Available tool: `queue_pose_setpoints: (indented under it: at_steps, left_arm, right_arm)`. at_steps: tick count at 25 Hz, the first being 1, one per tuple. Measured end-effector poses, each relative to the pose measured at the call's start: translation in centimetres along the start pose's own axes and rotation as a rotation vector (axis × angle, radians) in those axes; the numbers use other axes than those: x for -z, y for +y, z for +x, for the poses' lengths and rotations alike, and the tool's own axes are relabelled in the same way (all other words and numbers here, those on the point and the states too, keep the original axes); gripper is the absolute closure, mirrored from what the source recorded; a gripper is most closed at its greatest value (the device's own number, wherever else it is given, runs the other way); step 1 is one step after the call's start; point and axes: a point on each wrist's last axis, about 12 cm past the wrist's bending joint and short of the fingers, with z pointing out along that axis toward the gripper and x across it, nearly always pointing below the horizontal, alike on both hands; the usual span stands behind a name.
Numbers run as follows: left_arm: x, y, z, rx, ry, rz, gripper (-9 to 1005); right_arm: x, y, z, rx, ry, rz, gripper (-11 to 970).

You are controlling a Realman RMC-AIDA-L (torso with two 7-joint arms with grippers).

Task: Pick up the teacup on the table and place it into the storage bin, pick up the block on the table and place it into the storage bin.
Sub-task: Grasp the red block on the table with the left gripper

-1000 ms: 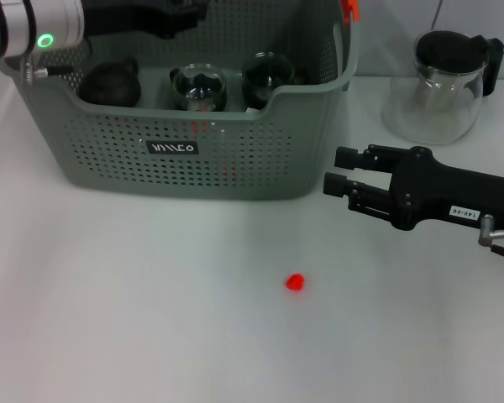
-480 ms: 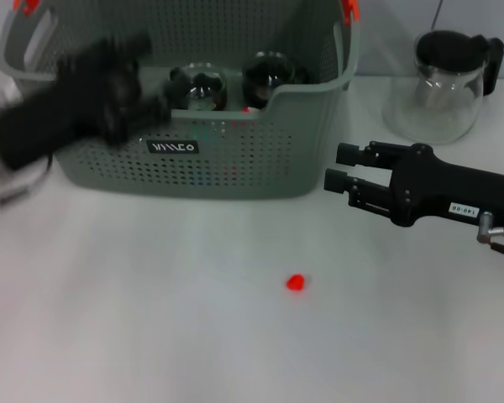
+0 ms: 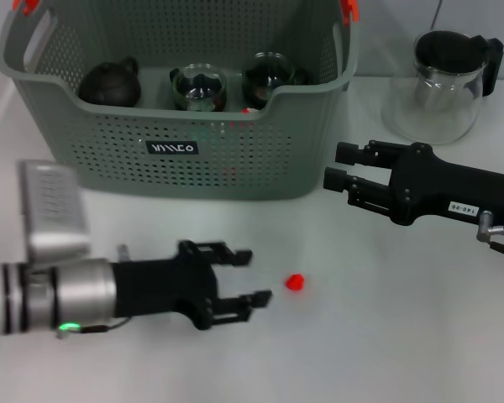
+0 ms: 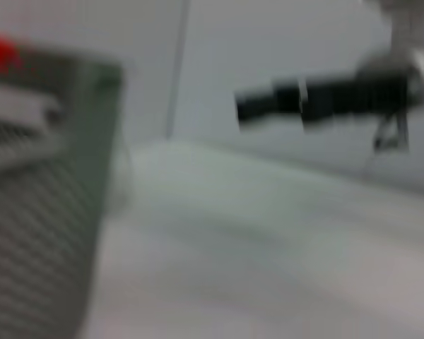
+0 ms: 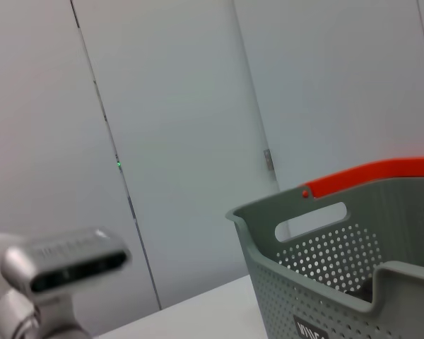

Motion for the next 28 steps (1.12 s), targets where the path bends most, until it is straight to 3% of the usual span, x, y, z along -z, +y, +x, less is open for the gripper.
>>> queue_pose_setpoints:
  at_steps: [6,15,28]
  left_arm:
    - [-3.4,0.1,0.4,-0.052,0.062,0.021,421]
    - [-5.6,1.2,0.0,-0.089,0.101,-0.043,595]
    - [-6.6,0.7,0.3,-0.144,0.104,-0.027,594]
  right_arm:
    - [0.1,0.0,0.0,-0.001,-0.001,0.001,441]
    - [0.2,-0.1,0.0,-0.008,0.001,0.003,441]
    - [0.1,-0.1,0.0,-0.007,0.002,0.001,442]
